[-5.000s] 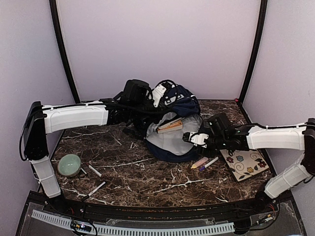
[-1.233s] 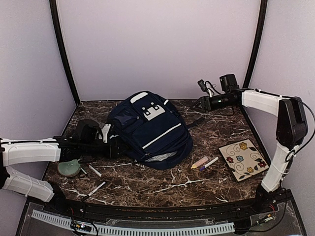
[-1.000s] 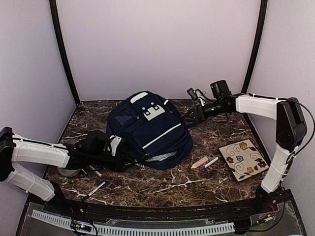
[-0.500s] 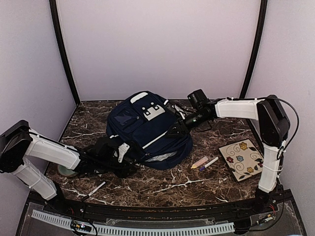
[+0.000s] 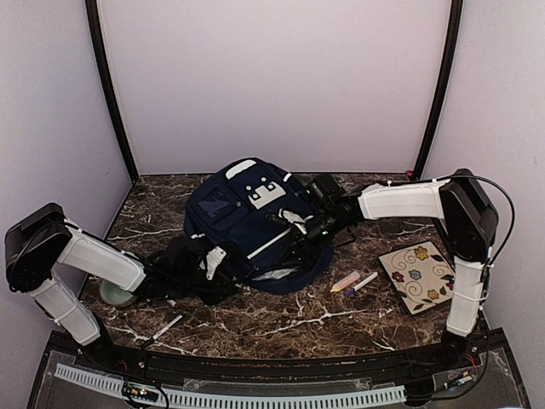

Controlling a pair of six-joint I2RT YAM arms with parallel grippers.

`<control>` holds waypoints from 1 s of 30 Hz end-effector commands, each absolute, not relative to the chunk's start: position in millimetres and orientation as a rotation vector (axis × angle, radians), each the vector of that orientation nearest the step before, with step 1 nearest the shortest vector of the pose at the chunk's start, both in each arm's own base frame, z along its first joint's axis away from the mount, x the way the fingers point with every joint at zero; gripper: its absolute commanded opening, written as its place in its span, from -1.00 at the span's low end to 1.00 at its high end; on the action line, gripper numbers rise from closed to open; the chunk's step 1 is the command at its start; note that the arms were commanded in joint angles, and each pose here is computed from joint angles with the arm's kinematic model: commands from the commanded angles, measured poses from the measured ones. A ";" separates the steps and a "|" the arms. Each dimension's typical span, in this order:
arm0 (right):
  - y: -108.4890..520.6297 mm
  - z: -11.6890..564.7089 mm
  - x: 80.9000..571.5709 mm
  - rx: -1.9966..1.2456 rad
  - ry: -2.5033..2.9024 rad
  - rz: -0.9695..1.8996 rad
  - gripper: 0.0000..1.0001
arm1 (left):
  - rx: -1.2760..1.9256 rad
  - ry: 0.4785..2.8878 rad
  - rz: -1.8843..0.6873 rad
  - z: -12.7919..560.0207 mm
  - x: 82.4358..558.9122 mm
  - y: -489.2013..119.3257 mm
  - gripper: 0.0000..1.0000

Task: Pack the student bag
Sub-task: Pick up the largest pocket of the bag from the student bag.

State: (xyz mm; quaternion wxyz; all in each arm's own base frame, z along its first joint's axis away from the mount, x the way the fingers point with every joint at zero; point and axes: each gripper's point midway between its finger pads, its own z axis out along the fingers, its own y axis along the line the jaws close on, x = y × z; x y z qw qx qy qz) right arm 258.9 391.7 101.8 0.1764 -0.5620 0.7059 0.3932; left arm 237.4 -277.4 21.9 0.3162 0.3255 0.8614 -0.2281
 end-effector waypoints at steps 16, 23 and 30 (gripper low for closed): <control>386.2 48.7 259.5 -1.613 2.133 1.044 0.03 | 0.932 2.187 -0.762 34.3 227.9 -288.7 -0.85; 387.8 45.7 261.7 -1.601 2.146 1.045 0.03 | 0.852 2.258 -0.699 32.4 218.7 -271.2 -1.00; 388.2 43.1 260.5 -1.597 2.159 1.059 0.03 | 0.684 2.284 -0.668 26.6 233.4 -266.1 -0.36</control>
